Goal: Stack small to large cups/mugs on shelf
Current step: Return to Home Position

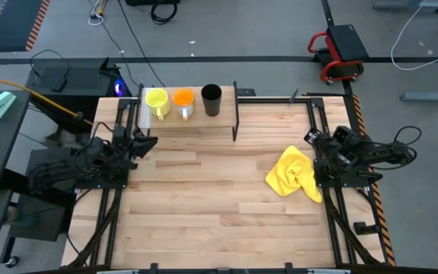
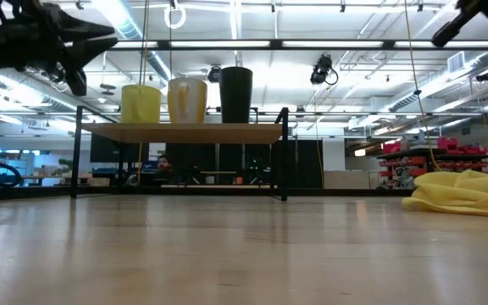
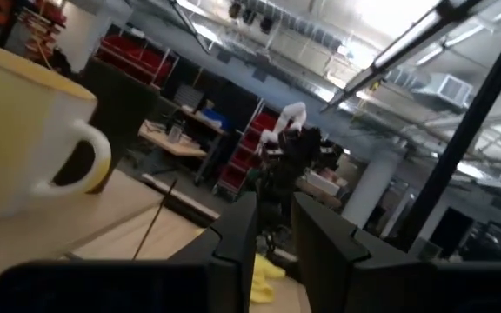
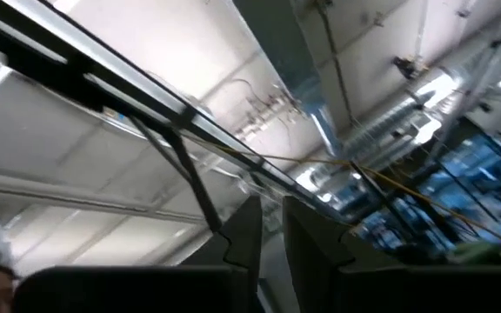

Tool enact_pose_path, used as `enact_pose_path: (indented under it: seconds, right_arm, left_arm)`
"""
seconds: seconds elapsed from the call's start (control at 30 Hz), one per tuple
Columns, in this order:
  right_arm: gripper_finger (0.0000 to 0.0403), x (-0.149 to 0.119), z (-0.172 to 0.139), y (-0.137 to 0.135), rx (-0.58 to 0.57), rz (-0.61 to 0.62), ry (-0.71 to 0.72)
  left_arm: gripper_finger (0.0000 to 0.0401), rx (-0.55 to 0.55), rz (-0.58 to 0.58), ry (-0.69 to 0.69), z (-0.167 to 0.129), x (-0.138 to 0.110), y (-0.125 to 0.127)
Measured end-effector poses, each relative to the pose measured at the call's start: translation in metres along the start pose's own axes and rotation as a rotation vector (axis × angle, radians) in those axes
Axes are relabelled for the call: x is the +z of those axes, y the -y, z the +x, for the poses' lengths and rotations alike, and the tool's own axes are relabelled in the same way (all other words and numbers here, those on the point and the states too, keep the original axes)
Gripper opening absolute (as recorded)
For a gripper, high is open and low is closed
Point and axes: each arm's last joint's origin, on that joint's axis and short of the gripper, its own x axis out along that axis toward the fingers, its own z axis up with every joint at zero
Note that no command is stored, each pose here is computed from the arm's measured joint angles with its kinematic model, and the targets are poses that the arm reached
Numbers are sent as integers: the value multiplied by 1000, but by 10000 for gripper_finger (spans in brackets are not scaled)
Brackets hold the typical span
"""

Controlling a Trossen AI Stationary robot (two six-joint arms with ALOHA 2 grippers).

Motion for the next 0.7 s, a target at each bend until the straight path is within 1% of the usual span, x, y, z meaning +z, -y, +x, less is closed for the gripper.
enact_pose_path:
  seconds: [0.1, 0.2, 0.37, 0.47, 0.6, 0.7]
  right_arm:
    - [58, -6, 0, 5, -67, -5, -50]
    - [58, -8, -1, 6, -82, -23, -75]
    - [58, -13, -1, 9, -106, -145, -130]
    - [58, -20, -3, 14, -143, -225, -218]
    - [58, -32, -9, 23, -262, -270, -342]
    - [58, -39, -14, 30, -362, -301, -422]
  left_arm:
    - [79, -5, 16, -16, 0, -7, -3]
    - [80, -13, 28, -15, 0, -11, -5]
    - [87, -30, 61, -28, 0, -13, -4]
    - [89, -29, 74, -49, 0, -15, -4]
    - [85, 0, 84, -97, -1, -19, -7]
    - [80, 29, 130, -164, -2, -26, -10]
